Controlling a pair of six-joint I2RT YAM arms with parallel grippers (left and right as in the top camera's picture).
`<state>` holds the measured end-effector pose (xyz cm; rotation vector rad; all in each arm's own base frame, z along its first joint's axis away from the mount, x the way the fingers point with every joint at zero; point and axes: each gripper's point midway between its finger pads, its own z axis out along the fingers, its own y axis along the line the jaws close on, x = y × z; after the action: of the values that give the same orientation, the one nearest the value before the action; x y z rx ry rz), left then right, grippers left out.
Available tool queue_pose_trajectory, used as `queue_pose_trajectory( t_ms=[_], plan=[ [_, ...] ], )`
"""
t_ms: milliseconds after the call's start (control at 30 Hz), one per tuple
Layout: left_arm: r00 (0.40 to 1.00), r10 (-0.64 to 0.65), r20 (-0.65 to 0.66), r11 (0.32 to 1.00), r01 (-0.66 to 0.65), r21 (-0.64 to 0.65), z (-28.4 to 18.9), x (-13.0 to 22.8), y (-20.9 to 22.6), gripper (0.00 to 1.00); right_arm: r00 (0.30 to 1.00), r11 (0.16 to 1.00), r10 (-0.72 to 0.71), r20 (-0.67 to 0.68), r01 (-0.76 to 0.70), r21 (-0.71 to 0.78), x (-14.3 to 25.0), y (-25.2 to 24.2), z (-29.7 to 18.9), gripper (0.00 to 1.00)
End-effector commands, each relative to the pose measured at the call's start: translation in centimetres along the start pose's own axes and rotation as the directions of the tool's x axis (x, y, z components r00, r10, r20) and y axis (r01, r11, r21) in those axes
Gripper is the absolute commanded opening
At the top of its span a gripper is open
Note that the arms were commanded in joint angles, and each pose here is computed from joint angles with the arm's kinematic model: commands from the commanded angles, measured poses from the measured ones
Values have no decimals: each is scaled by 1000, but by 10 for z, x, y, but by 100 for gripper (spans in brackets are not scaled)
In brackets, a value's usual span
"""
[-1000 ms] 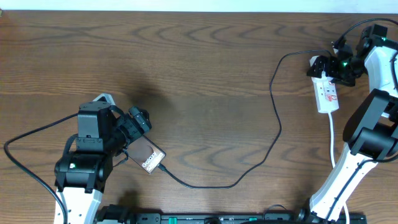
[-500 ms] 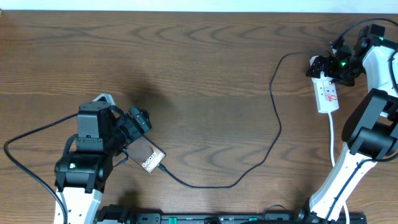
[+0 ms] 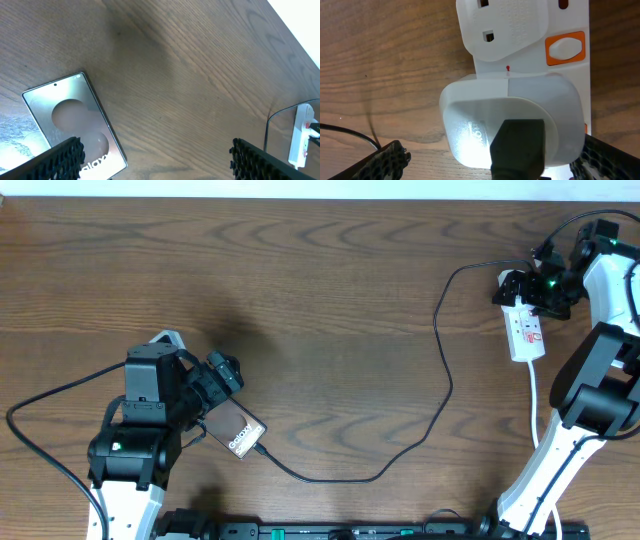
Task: Plug charger to phone and switch on socket
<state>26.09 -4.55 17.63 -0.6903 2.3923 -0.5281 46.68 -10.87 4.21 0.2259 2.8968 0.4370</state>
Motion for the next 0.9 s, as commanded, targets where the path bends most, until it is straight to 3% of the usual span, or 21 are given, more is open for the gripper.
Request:
queue_pose_trajectory(
  t_ms=[0, 867],
  plan=[
    [1000, 25, 15, 999, -26, 23, -6, -5, -7, 92, 999, 994, 16, -47, -21, -103, 8, 22, 19, 99],
    [1000, 25, 11, 999, -25, 20, -5, -4, -6, 92, 997, 988, 28, -71, -38, -152, 24, 26, 41, 99]
  ],
)
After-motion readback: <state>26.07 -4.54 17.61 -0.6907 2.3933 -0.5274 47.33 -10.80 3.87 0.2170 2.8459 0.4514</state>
